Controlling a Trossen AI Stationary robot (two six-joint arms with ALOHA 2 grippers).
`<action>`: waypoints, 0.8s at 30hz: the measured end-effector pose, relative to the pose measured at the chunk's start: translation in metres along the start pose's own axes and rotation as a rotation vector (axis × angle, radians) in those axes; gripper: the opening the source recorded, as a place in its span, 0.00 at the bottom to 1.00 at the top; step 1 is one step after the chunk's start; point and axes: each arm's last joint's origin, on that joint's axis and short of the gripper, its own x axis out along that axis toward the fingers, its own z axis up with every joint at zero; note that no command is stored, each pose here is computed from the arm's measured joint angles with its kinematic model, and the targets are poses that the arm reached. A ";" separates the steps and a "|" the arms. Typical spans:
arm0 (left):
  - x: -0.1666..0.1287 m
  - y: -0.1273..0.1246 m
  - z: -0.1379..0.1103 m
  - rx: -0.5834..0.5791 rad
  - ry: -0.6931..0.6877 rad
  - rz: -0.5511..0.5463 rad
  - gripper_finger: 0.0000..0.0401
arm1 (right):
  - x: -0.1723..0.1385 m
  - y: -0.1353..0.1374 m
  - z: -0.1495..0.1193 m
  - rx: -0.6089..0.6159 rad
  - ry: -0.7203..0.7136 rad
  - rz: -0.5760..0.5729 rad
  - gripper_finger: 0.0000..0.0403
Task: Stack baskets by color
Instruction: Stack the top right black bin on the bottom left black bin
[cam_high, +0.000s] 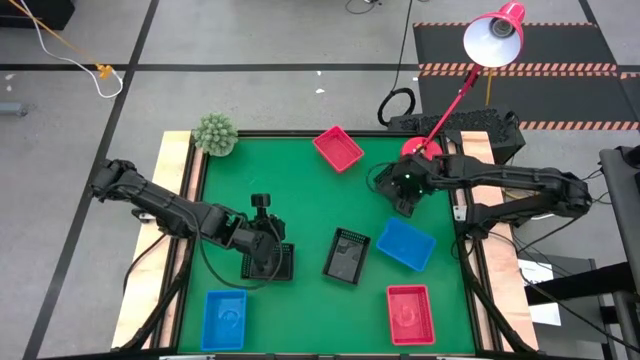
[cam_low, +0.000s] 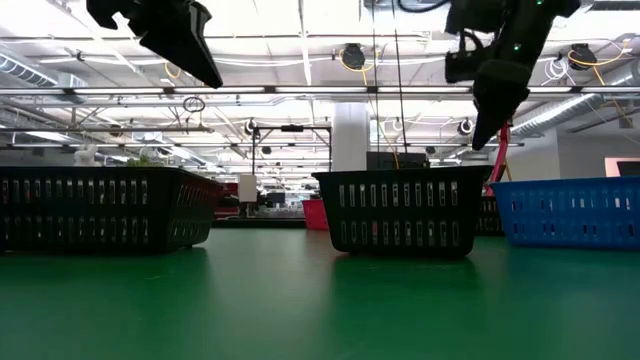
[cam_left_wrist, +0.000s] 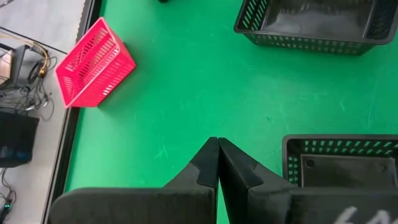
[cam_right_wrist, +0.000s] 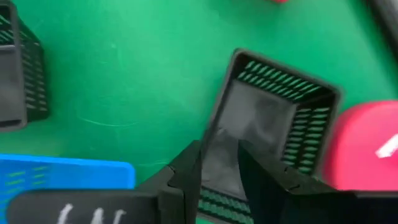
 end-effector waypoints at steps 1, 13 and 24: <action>0.000 0.000 0.000 0.000 0.000 0.000 0.02 | 0.003 0.001 0.001 0.012 0.010 0.006 0.26; 0.000 -0.001 0.002 -0.012 -0.012 -0.033 0.02 | 0.021 -0.011 0.006 0.123 0.069 -0.118 0.41; 0.000 -0.002 0.005 -0.033 -0.045 -0.039 0.02 | 0.026 -0.058 0.003 0.280 0.139 -0.173 0.43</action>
